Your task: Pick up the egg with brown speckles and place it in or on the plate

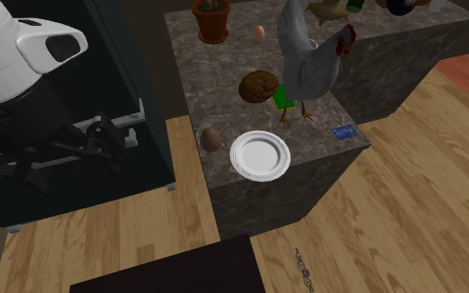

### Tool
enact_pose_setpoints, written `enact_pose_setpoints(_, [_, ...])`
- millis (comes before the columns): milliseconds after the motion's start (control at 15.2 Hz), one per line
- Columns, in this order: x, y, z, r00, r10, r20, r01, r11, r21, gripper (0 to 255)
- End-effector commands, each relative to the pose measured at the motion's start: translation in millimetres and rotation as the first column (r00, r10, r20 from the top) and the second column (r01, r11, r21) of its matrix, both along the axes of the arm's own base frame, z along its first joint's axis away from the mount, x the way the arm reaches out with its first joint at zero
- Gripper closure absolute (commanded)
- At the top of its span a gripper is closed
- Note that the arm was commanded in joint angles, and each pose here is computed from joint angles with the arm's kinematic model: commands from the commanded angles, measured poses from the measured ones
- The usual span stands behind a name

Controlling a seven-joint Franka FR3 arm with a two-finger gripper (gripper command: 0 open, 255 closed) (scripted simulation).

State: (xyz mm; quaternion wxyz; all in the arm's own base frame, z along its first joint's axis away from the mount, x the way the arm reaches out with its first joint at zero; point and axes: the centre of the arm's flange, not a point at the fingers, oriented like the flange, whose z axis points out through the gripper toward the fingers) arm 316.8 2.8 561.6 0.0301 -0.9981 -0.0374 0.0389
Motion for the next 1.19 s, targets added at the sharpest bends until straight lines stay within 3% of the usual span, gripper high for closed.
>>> enact_pose_setpoints(0, [0.0,0.0,0.0,1.000,0.000,0.000,0.000,1.000,0.000,0])
enact_pose_setpoints(1122, [118.7,-150.4,-129.4,0.994,0.090,0.056,-0.095,0.990,0.103,0])
